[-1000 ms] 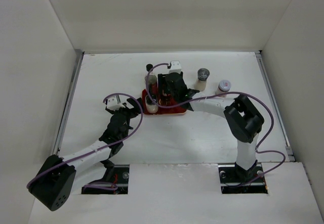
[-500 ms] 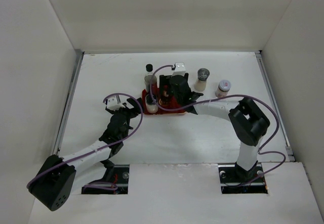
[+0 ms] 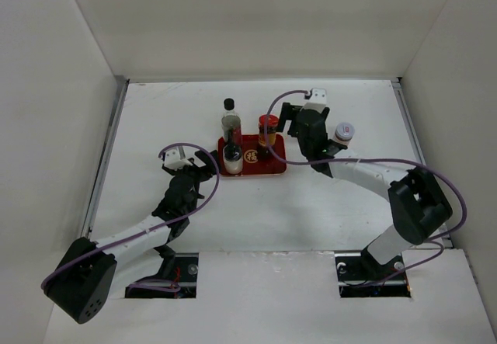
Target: Organize the condiment bottles
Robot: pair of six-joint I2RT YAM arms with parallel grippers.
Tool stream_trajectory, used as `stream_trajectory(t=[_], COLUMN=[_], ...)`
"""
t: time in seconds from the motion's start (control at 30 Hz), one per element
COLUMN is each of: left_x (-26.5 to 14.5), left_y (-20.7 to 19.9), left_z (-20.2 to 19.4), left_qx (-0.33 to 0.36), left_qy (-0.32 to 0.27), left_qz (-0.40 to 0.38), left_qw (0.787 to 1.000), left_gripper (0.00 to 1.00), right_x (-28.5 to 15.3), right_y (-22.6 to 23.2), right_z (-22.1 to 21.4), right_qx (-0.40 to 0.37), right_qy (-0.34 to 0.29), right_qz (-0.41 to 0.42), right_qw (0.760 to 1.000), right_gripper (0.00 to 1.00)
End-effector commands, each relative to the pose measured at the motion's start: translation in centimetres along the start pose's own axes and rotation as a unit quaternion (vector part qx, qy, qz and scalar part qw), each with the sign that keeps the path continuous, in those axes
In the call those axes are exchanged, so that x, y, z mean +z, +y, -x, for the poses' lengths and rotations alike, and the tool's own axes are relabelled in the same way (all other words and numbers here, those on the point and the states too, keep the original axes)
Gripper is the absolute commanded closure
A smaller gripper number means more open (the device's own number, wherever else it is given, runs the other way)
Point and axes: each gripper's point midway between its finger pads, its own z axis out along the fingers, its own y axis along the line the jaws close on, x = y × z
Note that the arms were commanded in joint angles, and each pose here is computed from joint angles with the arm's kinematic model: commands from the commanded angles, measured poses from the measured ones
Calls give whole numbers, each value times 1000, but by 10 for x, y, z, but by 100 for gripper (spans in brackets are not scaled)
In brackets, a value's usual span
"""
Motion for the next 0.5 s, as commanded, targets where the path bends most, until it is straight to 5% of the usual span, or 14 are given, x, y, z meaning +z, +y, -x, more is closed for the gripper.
stream_trajectory(t=[0.0, 0.33, 0.47], left_x=[1, 1, 2], left_y=[-13, -15, -15], left_z=[16, 14, 12], left_qx=[-25, -23, -22], left_qy=[-26, -22, -19], left_qz=[-21, -23, -22], left_qw=[999, 999, 999], left_gripper=[12, 12, 12], right_x=[0, -8, 21], right_y=[3, 54, 64], right_z=[27, -6, -22], right_qx=[24, 16, -21], right_qy=[-28, -4, 47], right_qz=[8, 100, 112], right_qw=[999, 995, 992], right_gripper=[1, 0, 0])
